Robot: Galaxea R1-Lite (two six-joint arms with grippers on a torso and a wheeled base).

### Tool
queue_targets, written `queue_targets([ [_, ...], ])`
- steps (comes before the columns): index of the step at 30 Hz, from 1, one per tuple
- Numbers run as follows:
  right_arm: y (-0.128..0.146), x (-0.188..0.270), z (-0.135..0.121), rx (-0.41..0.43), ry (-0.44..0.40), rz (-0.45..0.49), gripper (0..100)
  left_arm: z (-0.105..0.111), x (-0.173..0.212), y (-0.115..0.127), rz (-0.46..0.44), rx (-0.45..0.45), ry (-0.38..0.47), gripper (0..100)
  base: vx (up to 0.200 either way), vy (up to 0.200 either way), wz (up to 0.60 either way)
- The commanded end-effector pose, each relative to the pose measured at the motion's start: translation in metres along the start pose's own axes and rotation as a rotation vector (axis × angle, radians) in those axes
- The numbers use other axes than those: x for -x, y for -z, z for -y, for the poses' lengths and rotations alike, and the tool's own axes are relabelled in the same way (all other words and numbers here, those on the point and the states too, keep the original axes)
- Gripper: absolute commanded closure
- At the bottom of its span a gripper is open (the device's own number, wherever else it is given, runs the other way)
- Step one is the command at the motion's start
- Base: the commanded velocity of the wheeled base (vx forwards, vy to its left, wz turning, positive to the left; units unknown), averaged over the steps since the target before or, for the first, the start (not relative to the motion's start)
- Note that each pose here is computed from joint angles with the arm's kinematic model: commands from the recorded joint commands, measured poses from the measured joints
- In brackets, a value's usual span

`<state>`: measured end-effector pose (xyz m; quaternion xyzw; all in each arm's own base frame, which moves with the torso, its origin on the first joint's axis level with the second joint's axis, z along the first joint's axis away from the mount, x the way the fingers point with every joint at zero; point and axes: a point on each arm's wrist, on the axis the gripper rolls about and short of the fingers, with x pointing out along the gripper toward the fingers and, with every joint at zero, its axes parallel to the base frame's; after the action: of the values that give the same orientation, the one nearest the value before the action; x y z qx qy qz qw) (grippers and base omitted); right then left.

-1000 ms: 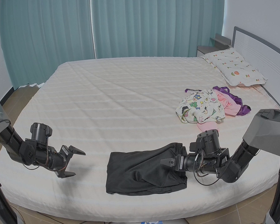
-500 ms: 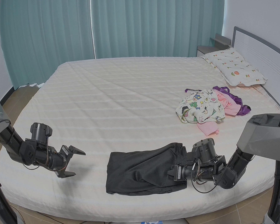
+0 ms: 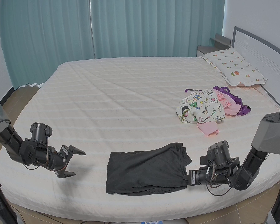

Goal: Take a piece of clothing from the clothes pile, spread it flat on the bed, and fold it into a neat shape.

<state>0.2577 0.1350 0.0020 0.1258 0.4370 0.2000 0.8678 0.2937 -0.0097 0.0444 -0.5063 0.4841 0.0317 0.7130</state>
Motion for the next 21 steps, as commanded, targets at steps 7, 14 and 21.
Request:
queue_targets([
  [7, 0.016, 0.005, 0.019, -0.020, 0.027, -0.068, 100, 0.000, 0.000, 0.000, 0.000, 0.000, -0.001, 0, 0.000, 0.000, 0.00],
  [14, 0.021, 0.002, 0.024, -0.029, 0.039, -0.084, 100, 0.000, -0.001, 0.000, 0.000, -0.002, -0.002, 0, 0.000, 0.000, 0.00],
  [21, 0.022, 0.003, 0.026, -0.035, 0.038, -0.070, 0, -0.001, -0.001, 0.000, -0.002, -0.011, -0.004, 0, 0.000, 0.000, 0.00],
])
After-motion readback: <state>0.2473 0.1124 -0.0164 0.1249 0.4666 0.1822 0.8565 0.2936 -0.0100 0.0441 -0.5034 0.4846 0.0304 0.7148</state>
